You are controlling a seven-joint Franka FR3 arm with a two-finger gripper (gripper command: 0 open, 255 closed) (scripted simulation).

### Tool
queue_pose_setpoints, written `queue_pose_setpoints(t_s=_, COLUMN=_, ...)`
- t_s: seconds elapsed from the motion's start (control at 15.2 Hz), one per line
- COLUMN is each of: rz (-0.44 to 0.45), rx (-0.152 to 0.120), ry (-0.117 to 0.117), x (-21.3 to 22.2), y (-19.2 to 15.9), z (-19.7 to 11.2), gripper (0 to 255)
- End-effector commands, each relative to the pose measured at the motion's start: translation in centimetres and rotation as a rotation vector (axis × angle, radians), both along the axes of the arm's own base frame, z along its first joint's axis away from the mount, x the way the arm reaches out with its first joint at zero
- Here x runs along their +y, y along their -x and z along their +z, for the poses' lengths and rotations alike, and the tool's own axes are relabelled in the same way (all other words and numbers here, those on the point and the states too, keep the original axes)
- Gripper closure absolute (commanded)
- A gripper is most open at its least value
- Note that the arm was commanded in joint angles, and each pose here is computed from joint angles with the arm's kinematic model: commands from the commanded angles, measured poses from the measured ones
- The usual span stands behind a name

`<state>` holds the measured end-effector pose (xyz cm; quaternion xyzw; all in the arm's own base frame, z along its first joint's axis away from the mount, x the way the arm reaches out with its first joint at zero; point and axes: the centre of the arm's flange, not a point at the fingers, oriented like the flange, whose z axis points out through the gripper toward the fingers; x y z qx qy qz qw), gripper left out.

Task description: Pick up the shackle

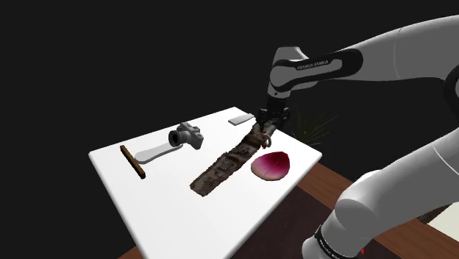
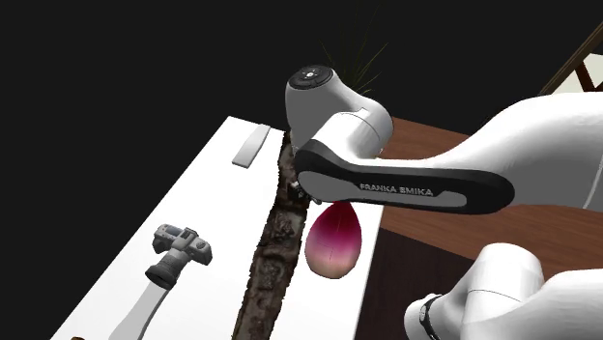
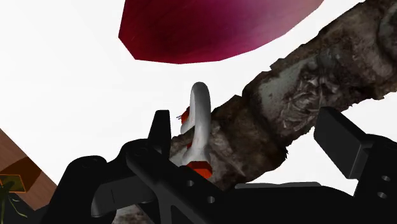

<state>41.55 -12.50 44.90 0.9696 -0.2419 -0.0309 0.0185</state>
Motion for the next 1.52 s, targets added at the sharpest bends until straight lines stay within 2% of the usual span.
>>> queue_pose_setpoints(t_s=0.0, rz=-0.043, rx=-0.006, ry=0.007, x=-2.0, y=-0.8, z=-1.8, gripper=0)
queue_pose_setpoints(t_s=0.2, rz=-0.091, rx=-0.012, ry=0.014, x=-4.2, y=-1.9, z=-3.5, gripper=0)
queue_pose_setpoints(t_s=0.66, rz=-0.091, rx=-0.012, ry=0.014, x=-4.2, y=-1.9, z=-7.5, gripper=0)
queue_pose_setpoints(t_s=0.79, rz=-0.091, rx=-0.012, ry=0.014, x=-4.2, y=-1.9, z=-7.5, gripper=0)
queue_pose_setpoints(t_s=0.86, rz=-0.091, rx=-0.012, ry=0.014, x=-4.2, y=-1.9, z=-7.5, gripper=255)
queue_pose_setpoints(t_s=1.45, rz=-0.091, rx=-0.012, ry=0.014, x=-4.2, y=-1.9, z=-7.5, gripper=255)
